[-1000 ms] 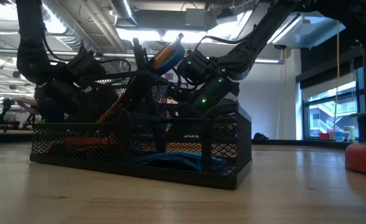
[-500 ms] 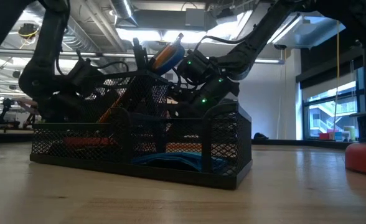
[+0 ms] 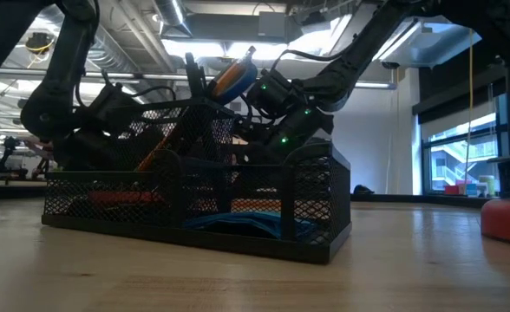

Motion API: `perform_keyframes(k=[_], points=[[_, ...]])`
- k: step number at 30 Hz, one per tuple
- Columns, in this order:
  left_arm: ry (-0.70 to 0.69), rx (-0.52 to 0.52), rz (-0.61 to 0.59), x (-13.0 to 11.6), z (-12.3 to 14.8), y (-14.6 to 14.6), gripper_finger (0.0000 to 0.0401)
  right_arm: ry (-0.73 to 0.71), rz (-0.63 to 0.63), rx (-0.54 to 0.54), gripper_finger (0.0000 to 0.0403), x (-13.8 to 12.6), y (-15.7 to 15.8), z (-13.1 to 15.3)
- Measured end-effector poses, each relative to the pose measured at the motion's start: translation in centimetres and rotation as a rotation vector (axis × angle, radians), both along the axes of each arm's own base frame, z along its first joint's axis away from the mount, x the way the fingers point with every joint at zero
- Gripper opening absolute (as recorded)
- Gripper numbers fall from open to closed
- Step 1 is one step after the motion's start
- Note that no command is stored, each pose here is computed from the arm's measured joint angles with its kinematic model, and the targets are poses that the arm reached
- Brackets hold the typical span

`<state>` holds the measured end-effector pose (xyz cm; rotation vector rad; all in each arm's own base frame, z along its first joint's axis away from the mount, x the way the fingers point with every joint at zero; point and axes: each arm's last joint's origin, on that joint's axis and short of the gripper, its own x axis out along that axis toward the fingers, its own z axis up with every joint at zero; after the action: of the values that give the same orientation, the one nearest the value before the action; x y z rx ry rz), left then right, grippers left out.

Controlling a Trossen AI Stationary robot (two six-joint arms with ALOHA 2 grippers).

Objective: Pick and place office supplies into organizer
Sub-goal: Put the orange pencil into the desk organizer

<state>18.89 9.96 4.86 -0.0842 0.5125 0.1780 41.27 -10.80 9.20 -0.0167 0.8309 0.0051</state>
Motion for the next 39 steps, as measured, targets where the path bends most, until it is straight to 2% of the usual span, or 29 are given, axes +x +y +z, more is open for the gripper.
perform_keyframes(k=[33,39], points=[[0.011,0.008,0.031,-0.77,-0.08,-0.37,0.0142,0.000,0.000,0.000,0.0005,0.01,0.00,0.01],[0.009,0.011,0.024,-0.77,-0.06,-0.36,0.0117,-0.001,0.000,0.000,0.0005,0.01,0.00,0.01]])
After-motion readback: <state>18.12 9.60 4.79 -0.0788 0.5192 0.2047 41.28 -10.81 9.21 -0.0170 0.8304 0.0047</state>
